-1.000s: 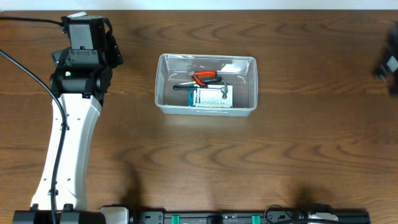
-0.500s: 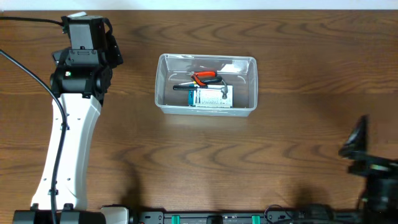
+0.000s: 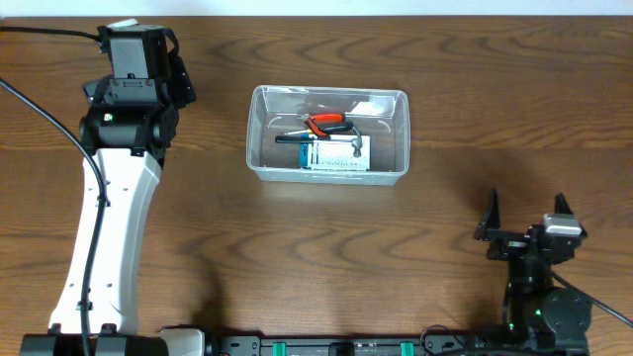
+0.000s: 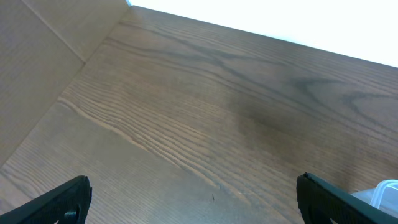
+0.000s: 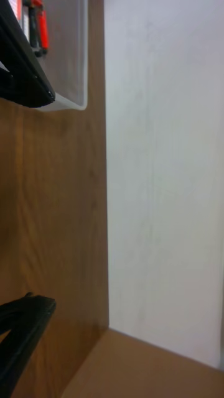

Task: Pack container

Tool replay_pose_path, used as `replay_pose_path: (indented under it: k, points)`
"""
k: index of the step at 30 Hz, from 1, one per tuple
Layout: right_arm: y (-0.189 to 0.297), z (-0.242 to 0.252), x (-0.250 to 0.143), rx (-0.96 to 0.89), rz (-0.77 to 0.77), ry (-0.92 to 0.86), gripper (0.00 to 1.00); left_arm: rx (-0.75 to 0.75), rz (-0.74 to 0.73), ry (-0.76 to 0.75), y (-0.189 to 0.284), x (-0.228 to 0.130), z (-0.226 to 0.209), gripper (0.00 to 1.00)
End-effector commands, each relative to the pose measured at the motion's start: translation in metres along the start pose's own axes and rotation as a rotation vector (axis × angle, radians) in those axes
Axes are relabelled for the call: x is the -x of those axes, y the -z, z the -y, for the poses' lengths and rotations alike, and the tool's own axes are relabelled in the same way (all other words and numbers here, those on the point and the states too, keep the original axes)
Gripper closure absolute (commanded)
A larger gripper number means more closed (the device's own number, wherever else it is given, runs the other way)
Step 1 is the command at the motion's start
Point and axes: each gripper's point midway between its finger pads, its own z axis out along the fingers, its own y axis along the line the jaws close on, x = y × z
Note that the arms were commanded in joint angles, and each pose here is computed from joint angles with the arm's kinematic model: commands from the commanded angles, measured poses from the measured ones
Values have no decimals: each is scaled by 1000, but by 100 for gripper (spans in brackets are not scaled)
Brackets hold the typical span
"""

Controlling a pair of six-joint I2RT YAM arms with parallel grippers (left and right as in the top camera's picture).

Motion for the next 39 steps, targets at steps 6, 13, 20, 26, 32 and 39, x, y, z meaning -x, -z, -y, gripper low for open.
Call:
replay_pose_path:
  k: [6,13,20,26,32,39]
  points:
    - [-8,-6,-32,32,-15,-33,1,22,6,-2,0,3,-5,2]
    - [-12,-7,-52,34,-48,-34,1,22,6,-2,0,3,-5,2]
    - [-14,-14,-75,72,-85,-26,1,22,6,-2,0,3,-5,2]
    - [-14,-17,-74,96,-79,89,1,22,6,-2,0,3,-5,2]
    - [-14,-17,-74,97,-78,109,1,22,6,-2,0,3,-5,2]
    - [-14,-17,-74,96,-78,109,1,22,6,-2,0,3,-5,2]
